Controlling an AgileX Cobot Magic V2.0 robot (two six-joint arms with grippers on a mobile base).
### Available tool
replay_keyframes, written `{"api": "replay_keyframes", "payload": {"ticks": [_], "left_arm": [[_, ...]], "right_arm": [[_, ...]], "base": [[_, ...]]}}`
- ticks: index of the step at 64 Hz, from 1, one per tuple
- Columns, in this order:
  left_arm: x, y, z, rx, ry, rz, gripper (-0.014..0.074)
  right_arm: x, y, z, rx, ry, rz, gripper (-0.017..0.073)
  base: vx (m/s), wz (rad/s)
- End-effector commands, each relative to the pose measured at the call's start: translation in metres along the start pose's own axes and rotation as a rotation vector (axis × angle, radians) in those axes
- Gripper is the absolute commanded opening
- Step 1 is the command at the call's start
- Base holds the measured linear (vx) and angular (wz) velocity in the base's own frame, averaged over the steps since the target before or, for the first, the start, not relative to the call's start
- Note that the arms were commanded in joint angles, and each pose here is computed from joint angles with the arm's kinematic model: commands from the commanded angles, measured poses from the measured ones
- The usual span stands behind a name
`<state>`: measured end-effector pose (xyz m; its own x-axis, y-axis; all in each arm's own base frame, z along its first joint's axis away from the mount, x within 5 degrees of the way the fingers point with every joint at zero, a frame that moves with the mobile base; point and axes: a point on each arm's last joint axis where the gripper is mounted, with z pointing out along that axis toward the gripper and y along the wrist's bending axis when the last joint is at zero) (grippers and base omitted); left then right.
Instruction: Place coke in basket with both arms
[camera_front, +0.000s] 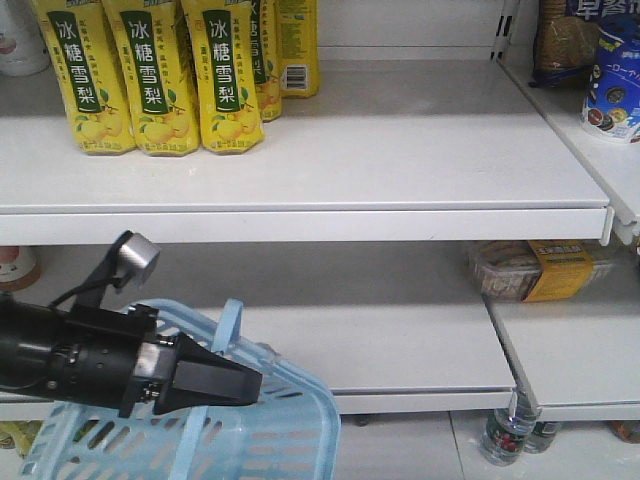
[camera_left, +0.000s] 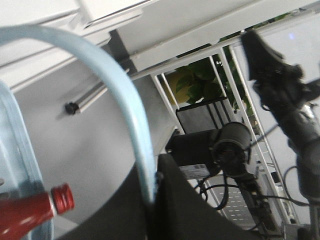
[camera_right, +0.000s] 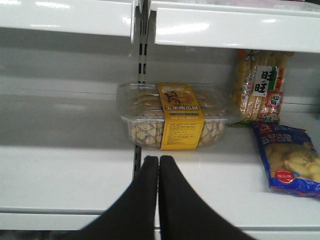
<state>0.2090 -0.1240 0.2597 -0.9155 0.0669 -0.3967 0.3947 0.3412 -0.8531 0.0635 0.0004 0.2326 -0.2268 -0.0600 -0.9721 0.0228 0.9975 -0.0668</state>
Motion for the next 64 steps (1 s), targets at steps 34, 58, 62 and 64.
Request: {"api": "replay_keyframes", "payload": {"ticks": [34,58,62,64], "left_arm": [[0.035,-0.093,-0.075,-0.399,-0.386,0.522,-0.0006],[0.07,-0.07,-0.104,-0.709,-0.722,0.594,-0.0006],[0.079,-0.057,-0.106,-0.753,-0.782,0.58,-0.0006],[0.084,-0.052,-0.107,-0.777,-0.804,0.589,-0.0006]], "right_arm": [[-0.014,-0.003,-0.002,0.024,-0.079,-0.003,-0.001],[-0.014,-0.003,-0.002,0.024,-0.079,-0.003,-0.001],[-0.014,-0.003,-0.002,0.024,-0.079,-0.003,-0.001],[-0.014,-0.003,-0.002,0.024,-0.079,-0.003,-0.001]], "base": [[0.0,0.0],[0.0,0.0],[0.0,0.0],[0.0,0.0]]}}
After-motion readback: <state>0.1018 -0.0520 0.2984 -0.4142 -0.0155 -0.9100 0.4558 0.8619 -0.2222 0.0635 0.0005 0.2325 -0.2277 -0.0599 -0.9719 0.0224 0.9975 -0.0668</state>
